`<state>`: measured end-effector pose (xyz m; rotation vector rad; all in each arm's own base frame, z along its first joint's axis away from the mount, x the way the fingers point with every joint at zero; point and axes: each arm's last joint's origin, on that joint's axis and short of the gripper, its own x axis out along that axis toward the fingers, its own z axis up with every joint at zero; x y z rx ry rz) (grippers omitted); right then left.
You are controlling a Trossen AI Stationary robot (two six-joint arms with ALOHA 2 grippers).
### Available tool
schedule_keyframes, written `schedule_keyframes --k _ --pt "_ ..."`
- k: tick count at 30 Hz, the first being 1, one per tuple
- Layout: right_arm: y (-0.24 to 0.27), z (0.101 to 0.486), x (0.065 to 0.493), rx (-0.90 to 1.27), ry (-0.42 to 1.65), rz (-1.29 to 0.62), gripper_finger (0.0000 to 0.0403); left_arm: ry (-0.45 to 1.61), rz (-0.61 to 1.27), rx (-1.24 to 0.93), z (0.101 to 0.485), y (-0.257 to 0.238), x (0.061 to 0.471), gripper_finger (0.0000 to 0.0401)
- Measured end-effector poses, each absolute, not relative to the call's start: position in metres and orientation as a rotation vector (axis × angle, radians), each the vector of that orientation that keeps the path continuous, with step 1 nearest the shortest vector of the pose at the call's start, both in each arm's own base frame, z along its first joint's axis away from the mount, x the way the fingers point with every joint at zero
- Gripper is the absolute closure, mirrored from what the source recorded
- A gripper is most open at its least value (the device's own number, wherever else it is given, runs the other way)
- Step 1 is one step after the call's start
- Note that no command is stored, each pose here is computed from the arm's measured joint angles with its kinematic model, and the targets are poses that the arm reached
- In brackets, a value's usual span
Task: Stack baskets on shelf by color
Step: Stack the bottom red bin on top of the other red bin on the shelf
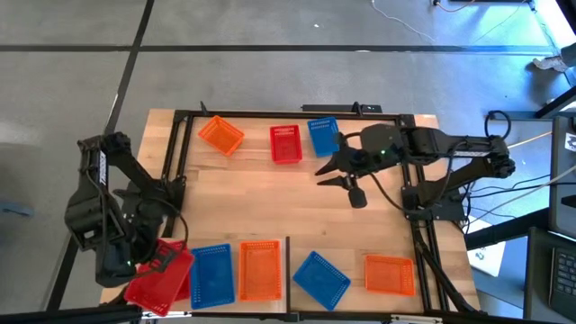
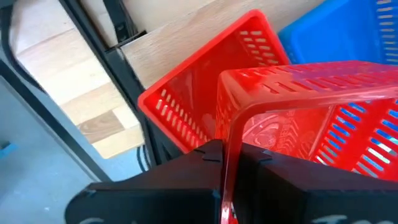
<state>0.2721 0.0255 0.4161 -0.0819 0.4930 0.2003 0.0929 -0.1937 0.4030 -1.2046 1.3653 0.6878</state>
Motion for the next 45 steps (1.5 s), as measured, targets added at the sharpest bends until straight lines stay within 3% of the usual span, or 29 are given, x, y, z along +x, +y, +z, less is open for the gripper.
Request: schedule_keyframes --k 10,21,25,33,37,45 --pt "0.027 0.406 0.293 -0.089 0.483 0.201 0.0290 1.457 0.698 -1.212 0.405 -0.192 0.090 0.0401" --pt "0.035 0.411 0.304 -0.438 0.340 0.273 0.0290 1.279 0.625 -1.253 0.414 -0.175 0.091 0.0401" --pt "0.040 0.420 0.307 -0.514 0.254 0.189 0.0290 1.124 0.569 -1.254 0.422 -0.157 0.096 0.0401" --pt "0.039 0.429 0.309 -0.316 0.185 0.038 0.0290 0.729 0.578 -0.917 0.426 -0.119 0.138 0.0401" --pt "0.041 0.430 0.309 -0.323 0.187 0.003 0.0290 0.607 0.673 -0.695 0.427 -0.093 0.157 0.0401" --pt "0.048 0.433 0.311 -0.393 0.170 -0.260 0.0290 0.413 0.947 -0.327 0.429 -0.052 0.187 0.0401"
